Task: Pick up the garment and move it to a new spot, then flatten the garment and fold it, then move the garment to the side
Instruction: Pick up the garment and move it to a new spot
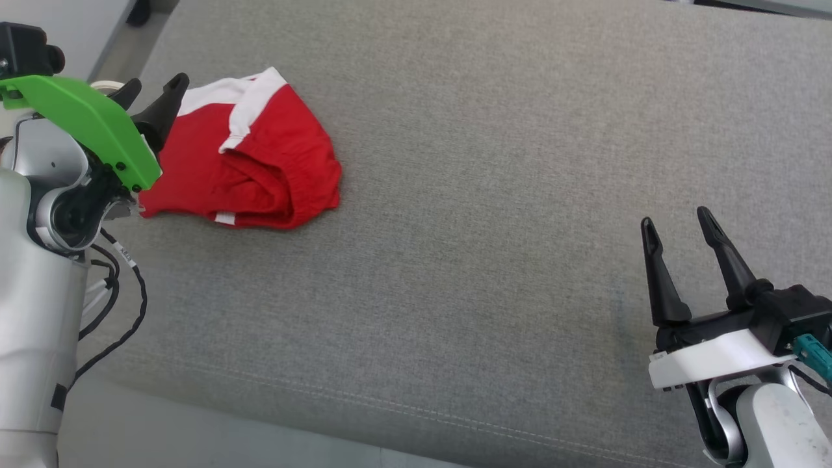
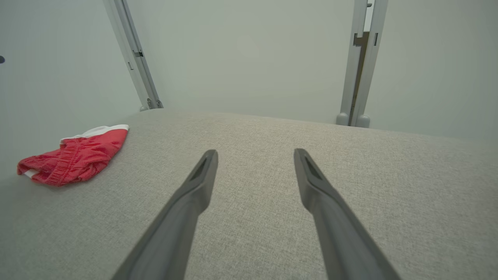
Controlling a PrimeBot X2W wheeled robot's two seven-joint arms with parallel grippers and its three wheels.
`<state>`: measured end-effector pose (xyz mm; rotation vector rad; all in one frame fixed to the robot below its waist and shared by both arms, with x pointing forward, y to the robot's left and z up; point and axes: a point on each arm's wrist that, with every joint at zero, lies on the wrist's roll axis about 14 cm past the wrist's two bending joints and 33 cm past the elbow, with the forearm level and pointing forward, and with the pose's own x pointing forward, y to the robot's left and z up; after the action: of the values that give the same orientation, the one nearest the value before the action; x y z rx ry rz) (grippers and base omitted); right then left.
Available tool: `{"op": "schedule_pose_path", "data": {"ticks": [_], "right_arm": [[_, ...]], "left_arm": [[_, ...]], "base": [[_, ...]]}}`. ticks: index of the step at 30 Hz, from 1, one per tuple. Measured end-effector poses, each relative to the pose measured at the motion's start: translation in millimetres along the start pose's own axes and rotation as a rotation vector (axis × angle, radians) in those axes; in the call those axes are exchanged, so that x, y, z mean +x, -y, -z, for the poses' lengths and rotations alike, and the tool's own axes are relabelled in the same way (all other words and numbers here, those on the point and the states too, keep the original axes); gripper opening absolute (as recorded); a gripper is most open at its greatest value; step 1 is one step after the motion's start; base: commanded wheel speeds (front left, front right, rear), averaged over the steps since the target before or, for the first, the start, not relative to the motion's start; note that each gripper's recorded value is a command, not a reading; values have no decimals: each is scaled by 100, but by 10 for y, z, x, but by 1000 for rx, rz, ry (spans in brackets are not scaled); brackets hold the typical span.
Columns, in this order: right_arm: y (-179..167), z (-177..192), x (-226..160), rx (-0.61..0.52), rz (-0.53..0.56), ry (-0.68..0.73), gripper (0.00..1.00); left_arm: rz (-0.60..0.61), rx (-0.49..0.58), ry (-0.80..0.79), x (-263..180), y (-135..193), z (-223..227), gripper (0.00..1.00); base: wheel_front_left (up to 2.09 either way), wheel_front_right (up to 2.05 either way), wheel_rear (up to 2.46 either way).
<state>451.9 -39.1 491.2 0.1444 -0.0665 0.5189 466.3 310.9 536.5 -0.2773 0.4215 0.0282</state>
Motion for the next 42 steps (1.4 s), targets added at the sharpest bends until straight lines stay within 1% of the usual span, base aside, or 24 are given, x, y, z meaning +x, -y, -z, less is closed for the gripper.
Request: {"op": "schedule_pose_path", "data": {"ticks": [5,11,19,20,22,25,28,36,41,42], "right_arm": [[238,134,-15,-3,50,-25,100],[492,329,-99,-15,103,-78,100],[695,483,-186,-21,149,-122,100],[716,497,-196,-21,154,-126,100],[751,512,-212,-23,164,-131,100],[779,521,-227,-24,174,-135,100],[772,514,-223,-22,174,-135,100],[723,421,-200,-21,165,-113,100],[682,342,-189,-21,159,-95,100],[682,342,-189,-21,159,-95,100]], "left_arm": [[3,-26,-147,354,-5,338,100],[-3,-58,-309,664,-30,759,100],[-48,-85,-445,920,-137,1199,100],[-51,-88,-452,946,-139,1231,85],[-48,-94,-462,995,-116,1277,0],[-61,-63,-464,1024,-147,1296,0],[-68,-31,-431,1038,-172,1187,0],[-52,90,-269,1045,-132,634,0],[-47,171,-99,982,-119,129,0],[-47,171,-99,982,-119,129,0]], "base": [[0,0,0],[0,0,0],[0,0,0],[0,0,0],[0,0,0],[0,0,0],[0,0,0],[0,0,0],[0,0,0],[0,0,0]]}}
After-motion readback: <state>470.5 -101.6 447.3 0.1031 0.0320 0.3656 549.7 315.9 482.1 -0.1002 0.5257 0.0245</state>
